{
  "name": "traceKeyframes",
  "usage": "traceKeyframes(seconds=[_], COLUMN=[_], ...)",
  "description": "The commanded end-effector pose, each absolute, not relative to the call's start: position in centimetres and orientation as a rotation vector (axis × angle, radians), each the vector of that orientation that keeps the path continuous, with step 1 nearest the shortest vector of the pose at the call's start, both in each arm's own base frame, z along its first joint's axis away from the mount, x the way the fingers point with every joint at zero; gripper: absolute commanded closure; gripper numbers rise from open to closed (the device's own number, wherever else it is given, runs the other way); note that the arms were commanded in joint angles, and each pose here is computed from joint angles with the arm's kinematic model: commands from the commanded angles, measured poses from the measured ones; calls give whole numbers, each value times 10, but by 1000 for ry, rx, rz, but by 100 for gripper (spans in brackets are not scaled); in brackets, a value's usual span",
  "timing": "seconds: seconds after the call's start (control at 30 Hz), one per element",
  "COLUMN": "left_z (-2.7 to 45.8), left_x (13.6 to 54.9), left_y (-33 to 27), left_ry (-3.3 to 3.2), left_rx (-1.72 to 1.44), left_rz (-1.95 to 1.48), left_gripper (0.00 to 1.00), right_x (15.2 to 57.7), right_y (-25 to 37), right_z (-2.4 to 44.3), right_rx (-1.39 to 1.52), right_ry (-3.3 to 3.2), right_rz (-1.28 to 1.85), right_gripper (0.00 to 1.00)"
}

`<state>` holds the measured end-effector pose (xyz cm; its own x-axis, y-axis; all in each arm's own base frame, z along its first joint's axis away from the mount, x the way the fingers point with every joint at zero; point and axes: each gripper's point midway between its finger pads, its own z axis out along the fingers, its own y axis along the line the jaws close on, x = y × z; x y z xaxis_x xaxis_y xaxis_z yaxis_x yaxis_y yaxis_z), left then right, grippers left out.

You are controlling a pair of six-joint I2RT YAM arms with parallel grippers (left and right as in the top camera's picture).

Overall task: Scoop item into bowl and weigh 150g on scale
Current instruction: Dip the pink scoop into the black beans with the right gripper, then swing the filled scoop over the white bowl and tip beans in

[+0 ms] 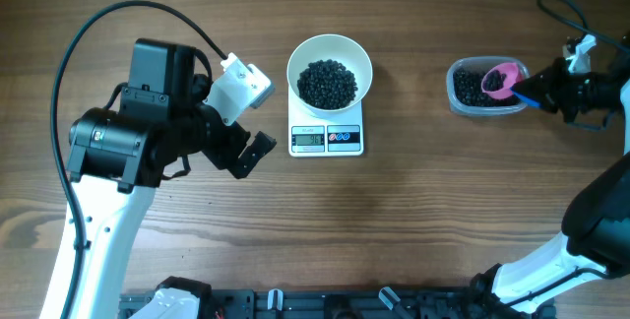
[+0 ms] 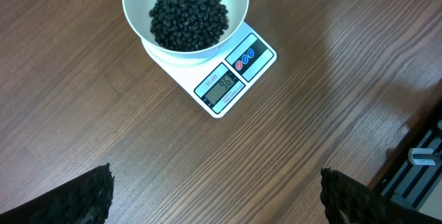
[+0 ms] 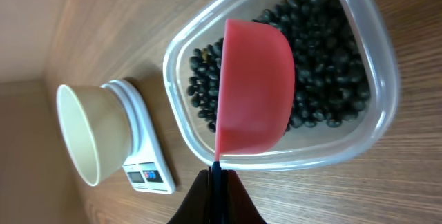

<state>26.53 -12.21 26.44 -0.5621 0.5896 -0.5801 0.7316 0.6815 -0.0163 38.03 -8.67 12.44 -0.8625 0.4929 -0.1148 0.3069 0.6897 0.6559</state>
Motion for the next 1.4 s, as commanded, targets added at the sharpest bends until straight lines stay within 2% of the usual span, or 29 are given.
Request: traceKeyframes(seconds=[0.0,0.27,0.47,0.53,0.7,0.87,1.1,1.23,1.37], left_z=[269,269,269,269,269,269,269,269,269], left_x=[268,268,268,268,268,268,268,268,268], left_y=[-121,-121,-121,-121,-121,-121,-121,-121,-121], left_ry=[2330,2330,2329,2329,2330,2329,2330,2329,2329], left_rx=[1024,1024,1024,1024,1024,1024,1024,1024,1024], left_rz=[-335,-335,-335,-335,-335,-335,-335,-335,-335], left_gripper=[0,0,0,0,0,0,0,0,0], right_x=[385,397,414,419,417,426,413,414,411], right_y=[-73,-11,95,138,187,198,216,215,217], right_z=[135,174,229,255,243,211,187,191,213], right_rx=[629,512,179,-58,-308,-397,-579,-712,-751], right_ry=[2535,2414,2371,2283,2292,2370,2414,2342,2272], right_rz=[1126,1437,1489,1455,1241,828,389,140,105], right_gripper=[96,96,96,96,96,96,96,96,96])
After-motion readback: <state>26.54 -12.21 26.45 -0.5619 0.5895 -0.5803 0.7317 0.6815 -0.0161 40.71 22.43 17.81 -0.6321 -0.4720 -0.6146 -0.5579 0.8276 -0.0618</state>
